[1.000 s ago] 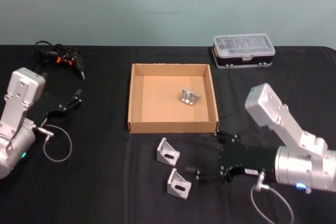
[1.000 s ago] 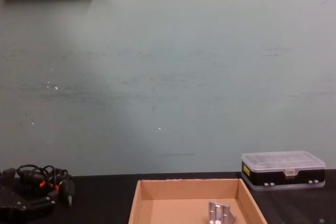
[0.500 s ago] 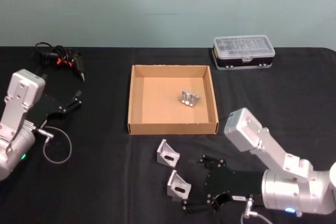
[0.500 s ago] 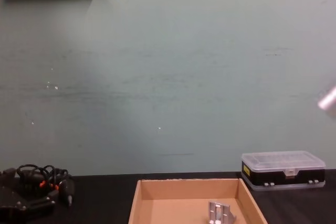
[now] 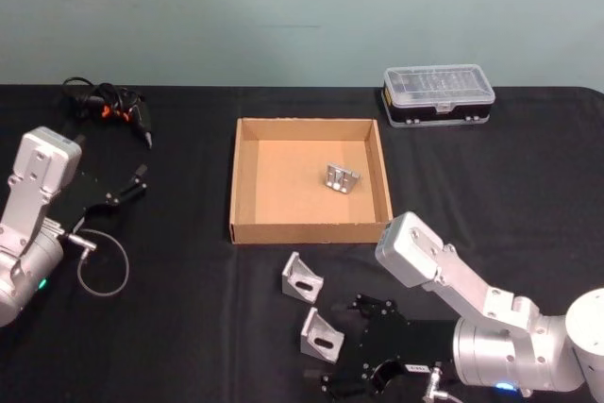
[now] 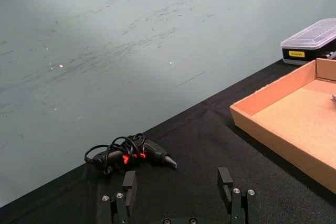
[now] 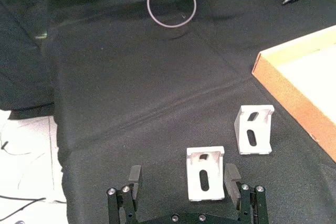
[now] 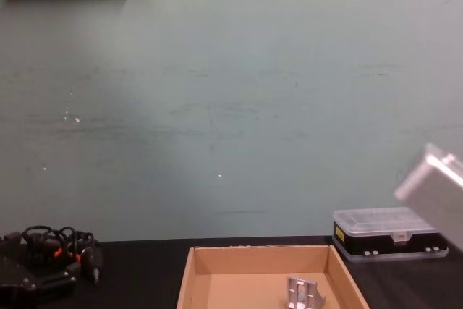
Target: Use one hand to pick up the angle iron from the table and place it into the box.
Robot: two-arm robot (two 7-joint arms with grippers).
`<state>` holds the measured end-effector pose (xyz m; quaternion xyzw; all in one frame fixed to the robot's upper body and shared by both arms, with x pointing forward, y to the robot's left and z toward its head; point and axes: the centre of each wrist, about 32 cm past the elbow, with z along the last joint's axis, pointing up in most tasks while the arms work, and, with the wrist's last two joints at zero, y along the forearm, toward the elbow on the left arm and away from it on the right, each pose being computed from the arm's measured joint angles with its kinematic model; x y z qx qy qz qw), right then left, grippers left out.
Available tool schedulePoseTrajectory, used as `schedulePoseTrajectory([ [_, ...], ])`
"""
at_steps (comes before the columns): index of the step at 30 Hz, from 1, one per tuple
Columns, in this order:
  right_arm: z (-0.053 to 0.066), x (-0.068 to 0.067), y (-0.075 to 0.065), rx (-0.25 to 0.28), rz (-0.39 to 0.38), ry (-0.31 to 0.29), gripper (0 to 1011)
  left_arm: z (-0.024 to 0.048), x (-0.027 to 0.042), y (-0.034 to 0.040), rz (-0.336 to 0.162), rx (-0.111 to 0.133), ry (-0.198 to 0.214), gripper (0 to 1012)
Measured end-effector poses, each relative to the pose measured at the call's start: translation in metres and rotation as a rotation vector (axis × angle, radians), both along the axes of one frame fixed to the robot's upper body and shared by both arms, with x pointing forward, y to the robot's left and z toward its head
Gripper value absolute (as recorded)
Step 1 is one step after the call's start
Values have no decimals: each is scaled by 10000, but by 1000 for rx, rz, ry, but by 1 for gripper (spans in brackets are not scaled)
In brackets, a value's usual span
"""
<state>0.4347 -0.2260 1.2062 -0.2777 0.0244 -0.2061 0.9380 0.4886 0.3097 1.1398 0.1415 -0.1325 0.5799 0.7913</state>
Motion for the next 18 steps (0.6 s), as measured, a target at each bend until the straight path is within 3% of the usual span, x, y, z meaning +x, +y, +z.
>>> schedulePoseTrajectory([
  [18, -122, 129, 92, 4, -21, -3, 1002, 0, 0, 0, 0, 0, 0, 1011],
])
